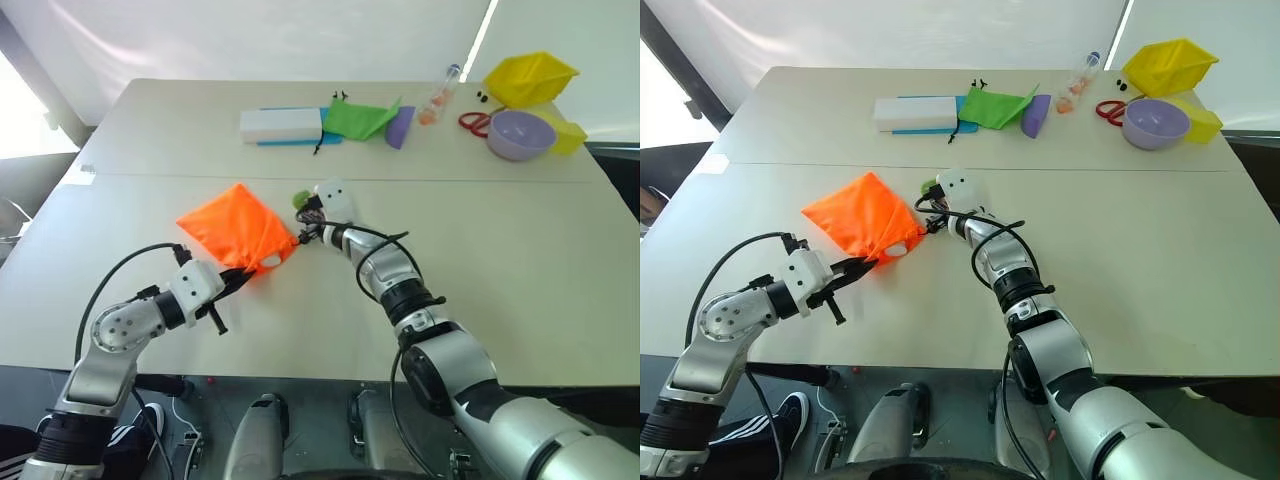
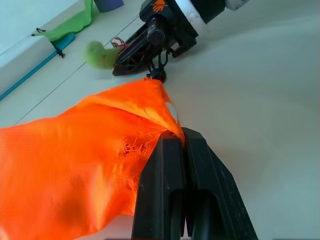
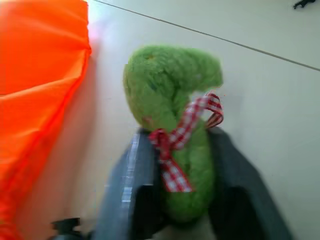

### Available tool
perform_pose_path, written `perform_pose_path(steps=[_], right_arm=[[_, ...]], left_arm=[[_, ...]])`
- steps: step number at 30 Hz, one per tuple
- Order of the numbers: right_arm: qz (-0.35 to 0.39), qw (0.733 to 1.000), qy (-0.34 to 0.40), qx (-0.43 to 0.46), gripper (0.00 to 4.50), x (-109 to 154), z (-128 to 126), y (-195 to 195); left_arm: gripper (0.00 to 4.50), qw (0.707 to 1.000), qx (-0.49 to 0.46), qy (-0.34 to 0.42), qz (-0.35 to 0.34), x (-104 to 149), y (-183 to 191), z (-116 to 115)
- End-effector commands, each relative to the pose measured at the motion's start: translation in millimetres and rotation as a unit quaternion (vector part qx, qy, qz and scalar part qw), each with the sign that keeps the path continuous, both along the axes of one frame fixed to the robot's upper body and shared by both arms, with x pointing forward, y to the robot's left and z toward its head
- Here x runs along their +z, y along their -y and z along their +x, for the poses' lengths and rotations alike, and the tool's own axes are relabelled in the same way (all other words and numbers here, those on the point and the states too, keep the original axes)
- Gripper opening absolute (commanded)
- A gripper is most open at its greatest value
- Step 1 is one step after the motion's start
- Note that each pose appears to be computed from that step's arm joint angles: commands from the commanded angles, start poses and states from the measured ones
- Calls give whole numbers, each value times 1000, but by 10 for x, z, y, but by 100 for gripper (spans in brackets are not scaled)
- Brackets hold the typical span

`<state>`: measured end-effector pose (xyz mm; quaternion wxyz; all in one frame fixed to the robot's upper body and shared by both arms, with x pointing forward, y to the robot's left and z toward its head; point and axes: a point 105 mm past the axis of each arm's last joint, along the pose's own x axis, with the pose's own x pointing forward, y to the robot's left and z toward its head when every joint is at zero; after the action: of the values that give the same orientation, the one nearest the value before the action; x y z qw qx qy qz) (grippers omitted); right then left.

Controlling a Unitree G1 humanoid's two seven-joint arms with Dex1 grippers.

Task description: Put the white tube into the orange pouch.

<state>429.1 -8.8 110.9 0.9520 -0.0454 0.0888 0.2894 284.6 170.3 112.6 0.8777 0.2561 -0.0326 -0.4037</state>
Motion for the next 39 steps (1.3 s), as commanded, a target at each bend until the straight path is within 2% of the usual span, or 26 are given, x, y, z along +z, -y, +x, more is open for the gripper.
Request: perform_pose_path(steps=[1,8,13,18,22,23,27,30,37,39], right_arm=[[22,999,31,4,1,211,-14,65],[17,999,42,-3,1,268,-218,403],[16,999,25,-25,1,246,-489,700],[32,998,15,-43,1,226,-697,818],[32,998,-19,-51,1,24,-853,828],[41,997,-26,-56,0,8,-869,825],[44,995,-41,-79,0,-47,-904,868],[46,994,-38,-93,0,-59,-897,894],[33,995,-24,-87,0,-46,-855,838],[38,995,-24,-87,0,-45,-842,819]], left_arm=[[0,1000,-9,16,1,73,36,-34],[0,1000,-9,15,0,81,26,-39],[0,1000,-21,7,-2,80,36,-62],[0,999,-35,-10,-5,56,38,-77],[0,996,-69,-50,-27,55,123,-82],[57,995,-74,-52,-28,70,126,-76],[238,994,-87,-61,-22,129,96,-11],[405,993,-102,-62,-22,189,99,12],[405,979,-166,-103,-61,424,185,-33],[405,980,-172,-84,-60,515,240,37]])
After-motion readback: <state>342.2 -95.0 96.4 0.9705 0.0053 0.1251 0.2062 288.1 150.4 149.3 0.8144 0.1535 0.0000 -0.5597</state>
